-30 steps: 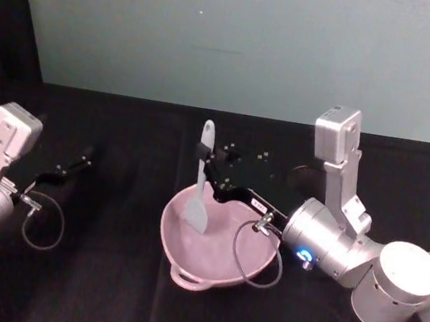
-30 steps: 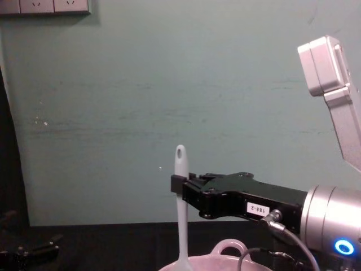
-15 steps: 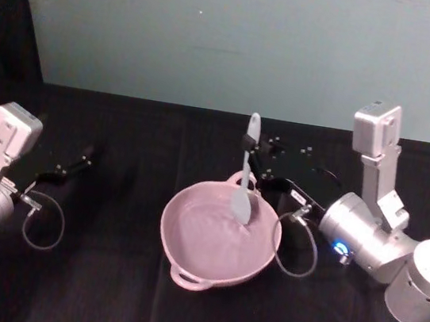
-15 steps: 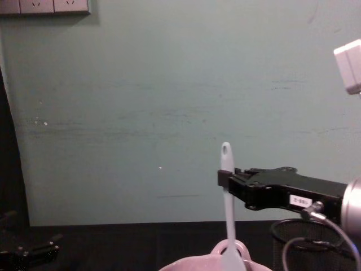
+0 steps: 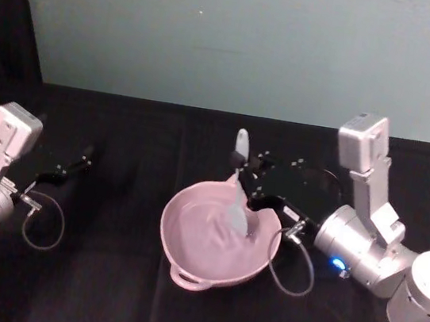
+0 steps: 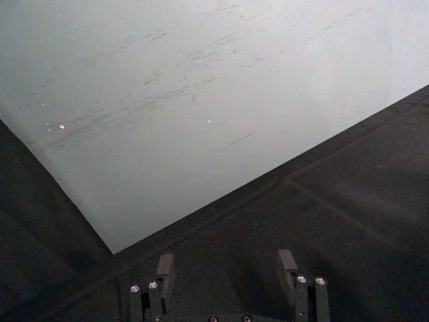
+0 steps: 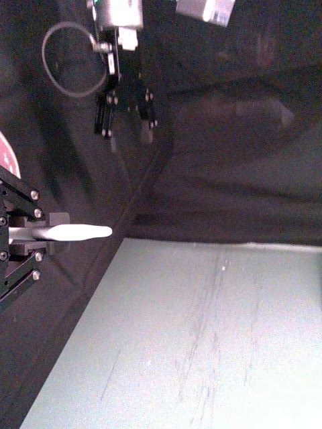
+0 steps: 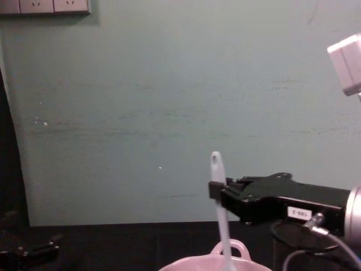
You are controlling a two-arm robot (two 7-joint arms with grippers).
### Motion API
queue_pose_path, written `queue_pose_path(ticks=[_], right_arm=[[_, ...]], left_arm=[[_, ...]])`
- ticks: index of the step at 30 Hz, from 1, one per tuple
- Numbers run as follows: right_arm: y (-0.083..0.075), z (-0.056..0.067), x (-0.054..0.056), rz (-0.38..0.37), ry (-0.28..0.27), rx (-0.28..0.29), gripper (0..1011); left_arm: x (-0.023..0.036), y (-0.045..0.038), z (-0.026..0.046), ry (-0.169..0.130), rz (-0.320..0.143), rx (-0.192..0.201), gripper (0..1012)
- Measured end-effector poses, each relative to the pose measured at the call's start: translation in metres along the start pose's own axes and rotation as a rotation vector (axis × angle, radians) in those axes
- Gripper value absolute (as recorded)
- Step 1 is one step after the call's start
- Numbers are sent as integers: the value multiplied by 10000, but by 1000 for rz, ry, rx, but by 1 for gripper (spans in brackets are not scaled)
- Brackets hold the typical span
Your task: Use the one hand to pick up the spoon and stir the clear water in the bowl.
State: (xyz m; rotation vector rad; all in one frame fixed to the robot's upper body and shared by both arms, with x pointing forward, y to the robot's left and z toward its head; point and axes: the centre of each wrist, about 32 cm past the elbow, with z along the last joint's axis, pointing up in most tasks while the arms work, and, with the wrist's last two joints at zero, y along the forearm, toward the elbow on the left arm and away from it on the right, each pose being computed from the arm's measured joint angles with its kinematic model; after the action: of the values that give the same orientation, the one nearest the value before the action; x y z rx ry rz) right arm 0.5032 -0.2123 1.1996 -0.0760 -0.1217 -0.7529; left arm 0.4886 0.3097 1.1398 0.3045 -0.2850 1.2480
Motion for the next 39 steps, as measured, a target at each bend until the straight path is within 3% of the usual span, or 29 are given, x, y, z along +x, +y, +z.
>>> queue_pose_path(ticks=[7,16,21,29,39], right_arm=[[122,2,-163,60,14,15,118],[277,-14,-223,91,30,39,117],[332,-44,-195,86,46,48,118],[327,-132,-17,27,70,51,118],[115,-112,177,-60,46,42,118]], left_arm=[[0,0,0,0,0,0,1005],[0,0,0,0,0,0,1005],[0,0,0,0,0,0,1005],[0,0,0,0,0,0,1005],[0,0,0,0,0,0,1005]])
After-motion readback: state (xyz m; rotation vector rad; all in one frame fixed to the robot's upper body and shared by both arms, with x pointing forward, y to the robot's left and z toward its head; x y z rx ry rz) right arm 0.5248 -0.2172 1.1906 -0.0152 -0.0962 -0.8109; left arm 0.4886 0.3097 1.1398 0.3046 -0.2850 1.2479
